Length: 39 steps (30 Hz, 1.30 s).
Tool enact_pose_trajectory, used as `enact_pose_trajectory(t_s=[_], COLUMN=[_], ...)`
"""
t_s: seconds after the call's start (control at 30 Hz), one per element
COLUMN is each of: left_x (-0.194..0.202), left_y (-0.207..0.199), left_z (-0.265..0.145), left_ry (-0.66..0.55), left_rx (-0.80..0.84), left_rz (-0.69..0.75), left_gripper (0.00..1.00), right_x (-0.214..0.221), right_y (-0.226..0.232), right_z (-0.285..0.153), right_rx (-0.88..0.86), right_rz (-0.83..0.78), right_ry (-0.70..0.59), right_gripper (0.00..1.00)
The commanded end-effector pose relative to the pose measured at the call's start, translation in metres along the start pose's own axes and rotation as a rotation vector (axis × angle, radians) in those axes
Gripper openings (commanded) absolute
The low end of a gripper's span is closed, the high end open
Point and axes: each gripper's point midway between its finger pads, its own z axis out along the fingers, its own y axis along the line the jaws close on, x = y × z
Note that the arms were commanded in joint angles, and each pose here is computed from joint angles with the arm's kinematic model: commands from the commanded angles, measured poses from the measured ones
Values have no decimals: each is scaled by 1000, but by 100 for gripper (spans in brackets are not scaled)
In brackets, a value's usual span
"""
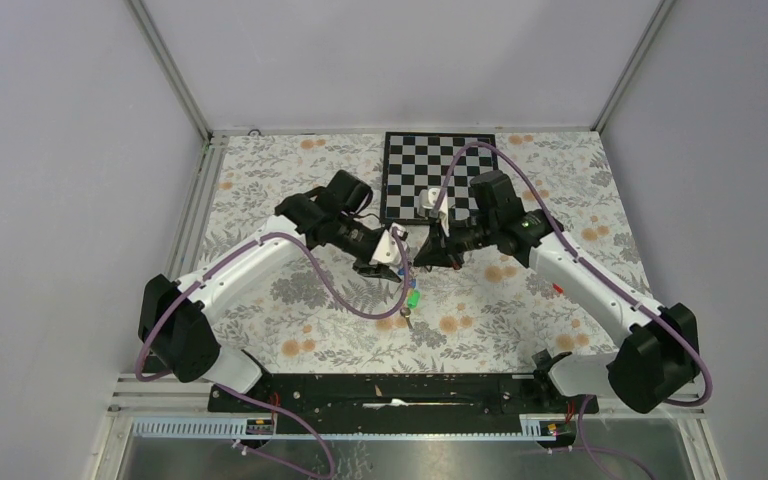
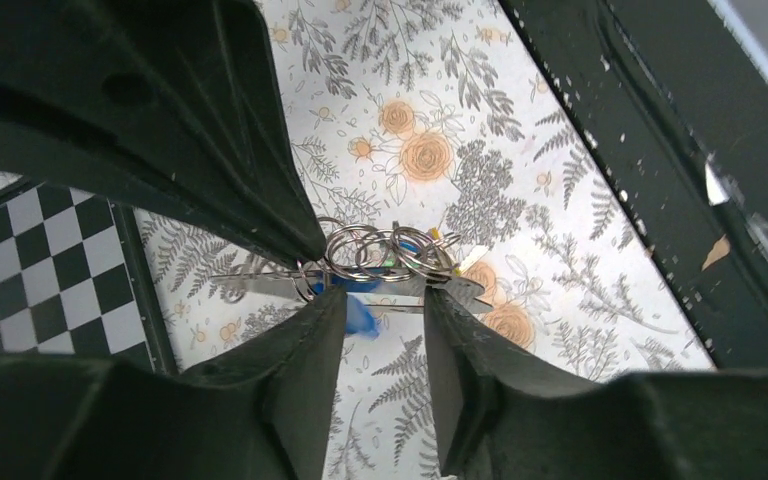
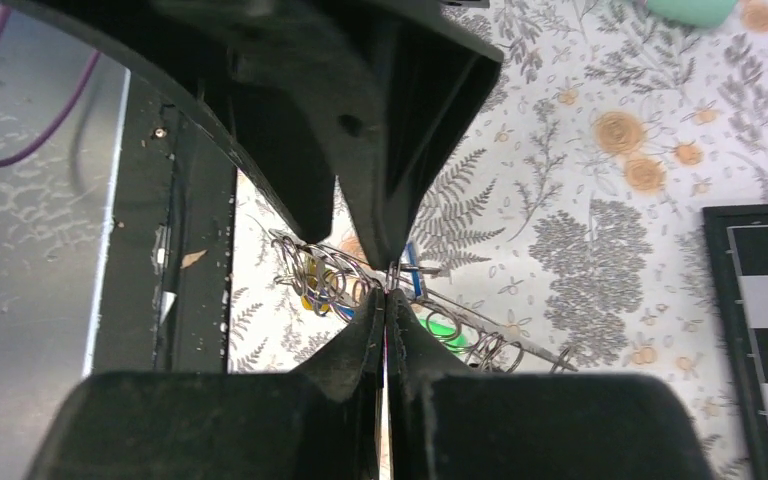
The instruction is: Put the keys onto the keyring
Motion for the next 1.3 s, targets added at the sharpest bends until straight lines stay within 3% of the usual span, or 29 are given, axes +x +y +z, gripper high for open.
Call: enact_pose_trajectory(t_s=[0.0,0.13,0.47,0.73,0.93,1.27], left_x=[-31,-36,-51,-47,-42,-35], left_y=[12,21,35,28,28,27], left_z=[-13,-23,-35,-9,2,5], left_ry=[-118,-152,-269,-264,-245,-221], left_rx=[-53,-76,-102,-70,-79,-94], left_rz=[-51,-79,-192,-212,-222,-218], left_gripper=[45,55,58,44,41,28], right_x=[-30,-31,-14,-19,-22,-23], right_y=[-1,3,16,22,22,20], right_z=[-18,-24,-27,-25,-25,-27], right_rx=[47,56,68,34,31,41], right_rz=[-184,-245,-342,-325,-308,-302], right_ry=[-29,-28,-54,-98,-114,-123], right_gripper=[0,0,0,0,0,0])
